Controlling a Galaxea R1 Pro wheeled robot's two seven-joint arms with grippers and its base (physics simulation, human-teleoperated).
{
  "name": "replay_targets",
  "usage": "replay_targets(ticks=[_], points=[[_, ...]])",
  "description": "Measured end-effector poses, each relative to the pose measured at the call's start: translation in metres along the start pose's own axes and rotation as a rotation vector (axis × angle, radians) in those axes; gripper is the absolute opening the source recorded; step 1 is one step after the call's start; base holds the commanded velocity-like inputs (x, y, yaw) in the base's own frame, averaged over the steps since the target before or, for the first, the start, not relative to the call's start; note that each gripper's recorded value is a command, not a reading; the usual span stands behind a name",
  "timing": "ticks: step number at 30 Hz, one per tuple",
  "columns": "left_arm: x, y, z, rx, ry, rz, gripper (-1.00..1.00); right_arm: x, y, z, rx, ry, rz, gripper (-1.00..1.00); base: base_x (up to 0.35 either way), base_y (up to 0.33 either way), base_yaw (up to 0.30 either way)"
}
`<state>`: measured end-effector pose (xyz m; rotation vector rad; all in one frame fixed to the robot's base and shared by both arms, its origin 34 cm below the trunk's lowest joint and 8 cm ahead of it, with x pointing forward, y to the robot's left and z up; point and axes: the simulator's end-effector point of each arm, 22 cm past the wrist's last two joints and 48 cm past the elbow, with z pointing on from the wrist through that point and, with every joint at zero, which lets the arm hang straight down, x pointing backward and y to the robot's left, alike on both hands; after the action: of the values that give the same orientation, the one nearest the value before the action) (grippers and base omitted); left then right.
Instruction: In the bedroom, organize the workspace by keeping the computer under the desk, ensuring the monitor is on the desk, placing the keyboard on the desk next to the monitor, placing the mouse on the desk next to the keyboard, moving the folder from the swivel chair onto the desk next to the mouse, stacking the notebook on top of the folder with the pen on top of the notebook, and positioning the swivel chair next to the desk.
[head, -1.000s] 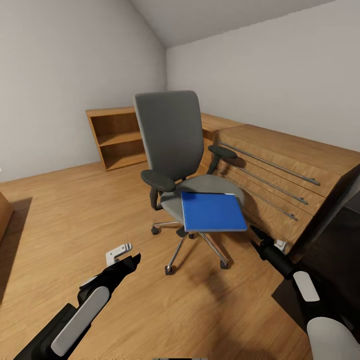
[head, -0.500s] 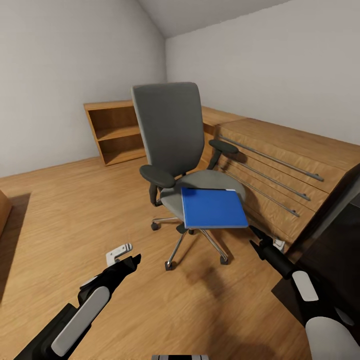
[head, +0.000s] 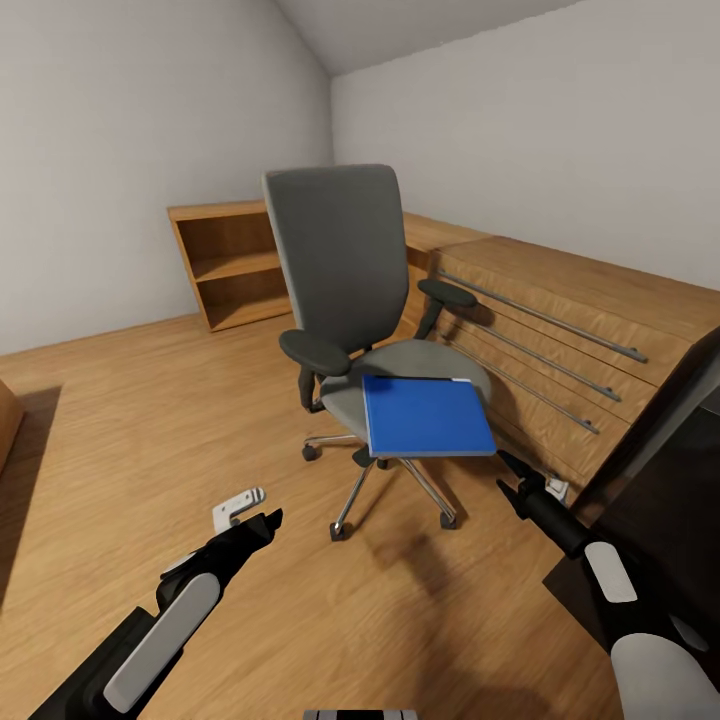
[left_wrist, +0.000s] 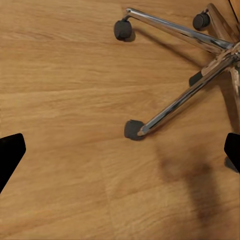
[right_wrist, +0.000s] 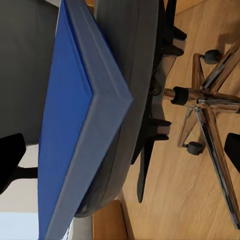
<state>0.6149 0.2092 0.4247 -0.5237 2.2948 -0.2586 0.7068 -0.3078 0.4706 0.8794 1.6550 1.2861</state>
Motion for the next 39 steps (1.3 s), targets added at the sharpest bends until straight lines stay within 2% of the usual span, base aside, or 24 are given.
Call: replay_targets(ticks=[8,9,11,15,19,39], points=[[0.008,-0.002,0.001,0.002,0.013,0.016,1.0,0.0,0.004,0.0,-0.02,-0.003,0.011,1.0,0.0,0.0,0.0],[0.01,-0.003,0.001,0.004,0.016,0.021,1.0,-0.001,0.008,0.0,-0.039,-0.011,0.025,1.0,0.0,0.0,0.0],[0.013,-0.005,0.0,0.006,0.02,0.029,1.0,-0.012,0.026,-0.002,-0.127,-0.055,0.109,1.0,0.0,0.0,0.0],[0.014,-0.005,0.0,0.006,0.021,0.031,1.0,-0.02,0.04,-0.006,-0.196,-0.073,0.196,1.0,0.0,0.0,0.0],[0.014,-0.005,0.0,0.006,0.021,0.032,1.0,-0.02,0.045,-0.006,-0.218,-0.065,0.238,1.0,0.0,0.0,0.0],[0.014,-0.005,0.0,0.005,0.02,0.032,1.0,-0.024,0.038,-0.008,-0.179,-0.061,0.227,1.0,0.0,-0.001,0.0]])
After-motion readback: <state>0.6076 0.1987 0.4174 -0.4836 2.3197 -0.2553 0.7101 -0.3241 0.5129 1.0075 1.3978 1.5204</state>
